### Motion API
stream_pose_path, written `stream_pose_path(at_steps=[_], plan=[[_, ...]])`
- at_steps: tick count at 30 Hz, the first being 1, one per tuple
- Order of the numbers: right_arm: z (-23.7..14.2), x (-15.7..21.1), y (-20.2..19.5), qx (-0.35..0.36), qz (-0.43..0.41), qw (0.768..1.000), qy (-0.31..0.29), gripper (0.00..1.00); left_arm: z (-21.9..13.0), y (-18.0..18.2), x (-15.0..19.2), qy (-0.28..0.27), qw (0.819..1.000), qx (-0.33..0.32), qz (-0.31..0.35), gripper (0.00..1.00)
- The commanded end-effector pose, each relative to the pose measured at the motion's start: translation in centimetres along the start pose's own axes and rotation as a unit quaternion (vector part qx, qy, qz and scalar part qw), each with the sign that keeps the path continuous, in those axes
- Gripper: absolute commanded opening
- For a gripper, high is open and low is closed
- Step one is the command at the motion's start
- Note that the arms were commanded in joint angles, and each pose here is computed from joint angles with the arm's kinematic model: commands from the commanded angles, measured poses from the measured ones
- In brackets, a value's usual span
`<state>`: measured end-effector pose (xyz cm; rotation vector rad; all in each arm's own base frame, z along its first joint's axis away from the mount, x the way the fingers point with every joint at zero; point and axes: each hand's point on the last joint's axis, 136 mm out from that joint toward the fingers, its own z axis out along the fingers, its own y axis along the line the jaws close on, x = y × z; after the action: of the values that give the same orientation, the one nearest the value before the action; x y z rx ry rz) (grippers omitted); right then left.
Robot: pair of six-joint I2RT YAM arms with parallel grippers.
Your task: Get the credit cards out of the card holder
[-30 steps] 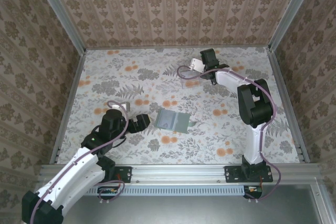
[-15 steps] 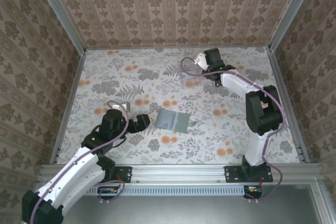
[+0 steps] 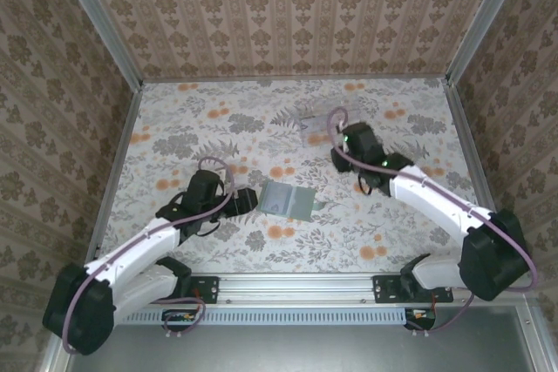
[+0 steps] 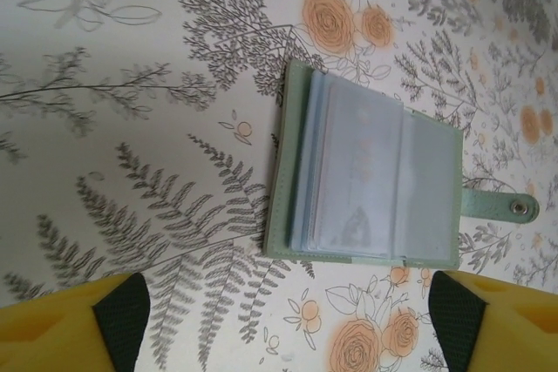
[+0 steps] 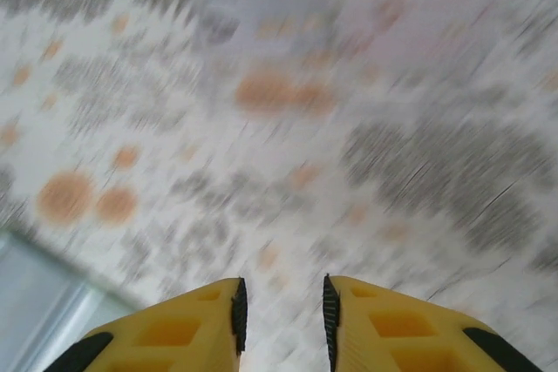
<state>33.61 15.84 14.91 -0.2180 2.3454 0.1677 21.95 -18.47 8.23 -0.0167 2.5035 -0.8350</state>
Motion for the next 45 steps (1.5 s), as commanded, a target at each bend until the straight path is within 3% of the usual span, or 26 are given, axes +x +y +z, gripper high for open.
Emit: stream_pose_path(at_steps=[1, 5, 13, 18, 26, 31, 41, 45], plan=[[0.3, 4.7, 3.7, -0.065, 0.087, 0.993, 0.049, 0.30, 0.8, -2.6, -1.6, -0.004, 0.999, 0.040, 0.013, 0.83], [1.5, 8.9, 7.0, -0.099, 0.102, 0.985, 0.095, 0.23, 2.3, -3.4, -1.7, 0.015, 0.999, 0.035, 0.020, 0.77], [4.8, 13.6, 9.3, -0.116, 0.124, 0.972, 0.165, 0.16, 4.7, -4.2, -1.4, 0.048, 0.998, 0.022, 0.030, 0.74], [6.0, 14.7, 9.0, -0.092, 0.115, 0.971, 0.189, 0.16, 5.6, -4.7, -0.8, 0.063, 0.997, 0.022, 0.037, 0.74], [6.2, 14.5, 8.6, -0.077, 0.105, 0.974, 0.187, 0.15, 6.9, -4.0, 0.4, 0.089, 0.995, 0.010, 0.035, 0.64], [6.2, 14.5, 8.8, -0.083, 0.108, 0.972, 0.190, 0.15, 7.1, -3.0, 0.8, 0.095, 0.995, -0.010, 0.035, 0.64], [6.3, 14.7, 8.9, -0.083, 0.111, 0.971, 0.193, 0.15, 8.1, -4.4, 1.9, 0.115, 0.993, 0.022, 0.035, 0.60], [6.3, 14.8, 8.9, -0.084, 0.112, 0.971, 0.194, 0.15, 7.8, -4.5, 1.7, 0.112, 0.993, 0.018, 0.038, 0.63]])
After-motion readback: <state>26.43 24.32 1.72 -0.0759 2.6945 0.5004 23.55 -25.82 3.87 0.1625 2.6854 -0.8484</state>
